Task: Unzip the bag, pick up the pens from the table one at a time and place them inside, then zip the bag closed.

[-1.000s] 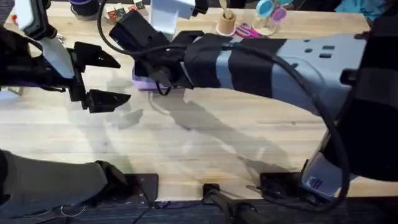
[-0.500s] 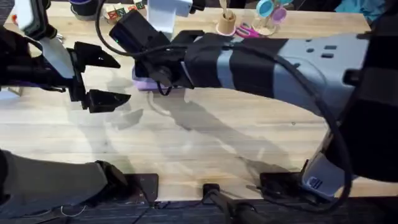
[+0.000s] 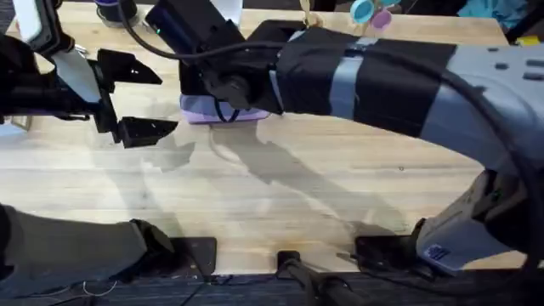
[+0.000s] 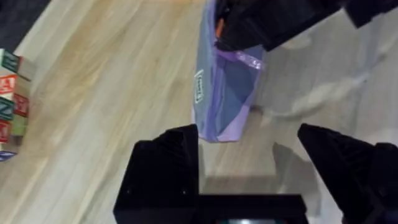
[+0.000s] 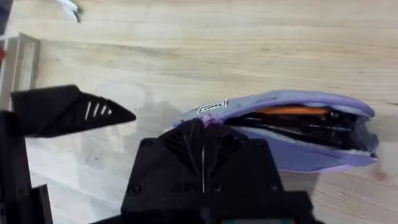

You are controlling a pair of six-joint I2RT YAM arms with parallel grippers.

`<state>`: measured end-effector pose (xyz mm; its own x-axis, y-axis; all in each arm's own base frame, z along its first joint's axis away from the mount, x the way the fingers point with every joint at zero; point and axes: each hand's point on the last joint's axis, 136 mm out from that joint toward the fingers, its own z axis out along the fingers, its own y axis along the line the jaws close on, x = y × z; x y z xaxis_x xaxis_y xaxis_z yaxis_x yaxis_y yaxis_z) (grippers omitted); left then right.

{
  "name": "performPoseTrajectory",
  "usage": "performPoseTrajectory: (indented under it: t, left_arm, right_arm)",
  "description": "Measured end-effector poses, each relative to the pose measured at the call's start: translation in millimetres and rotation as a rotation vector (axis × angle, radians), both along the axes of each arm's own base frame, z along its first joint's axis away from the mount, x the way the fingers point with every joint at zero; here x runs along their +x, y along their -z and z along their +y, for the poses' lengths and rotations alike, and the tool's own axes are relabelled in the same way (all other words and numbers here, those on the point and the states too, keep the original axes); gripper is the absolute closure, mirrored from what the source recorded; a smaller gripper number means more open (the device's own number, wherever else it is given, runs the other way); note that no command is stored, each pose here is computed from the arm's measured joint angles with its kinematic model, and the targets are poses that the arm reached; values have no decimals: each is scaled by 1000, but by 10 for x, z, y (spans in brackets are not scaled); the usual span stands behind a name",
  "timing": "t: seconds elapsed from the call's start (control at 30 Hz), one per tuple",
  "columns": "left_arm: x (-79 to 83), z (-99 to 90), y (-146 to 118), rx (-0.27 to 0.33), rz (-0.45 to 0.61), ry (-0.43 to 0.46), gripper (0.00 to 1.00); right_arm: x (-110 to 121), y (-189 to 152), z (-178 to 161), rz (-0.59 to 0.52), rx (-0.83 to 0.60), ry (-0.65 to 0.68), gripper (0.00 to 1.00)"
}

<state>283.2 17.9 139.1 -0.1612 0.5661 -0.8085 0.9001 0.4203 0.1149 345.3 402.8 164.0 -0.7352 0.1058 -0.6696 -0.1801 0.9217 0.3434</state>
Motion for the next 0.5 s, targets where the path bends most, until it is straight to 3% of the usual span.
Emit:
performPoseTrajectory:
  t: [0.2,0.37,0.5]
  left_arm:
    - [121,5,-3,-43,-39,-12,7]
    - [192,-82,204,-110,14,13,7]
    - [263,-190,323,-131,21,52,7]
  right_arm:
    - [71,13,-54,17,11,3,974]
    - [69,17,-48,23,16,-2,973]
    - [69,17,-47,23,16,-3,973]
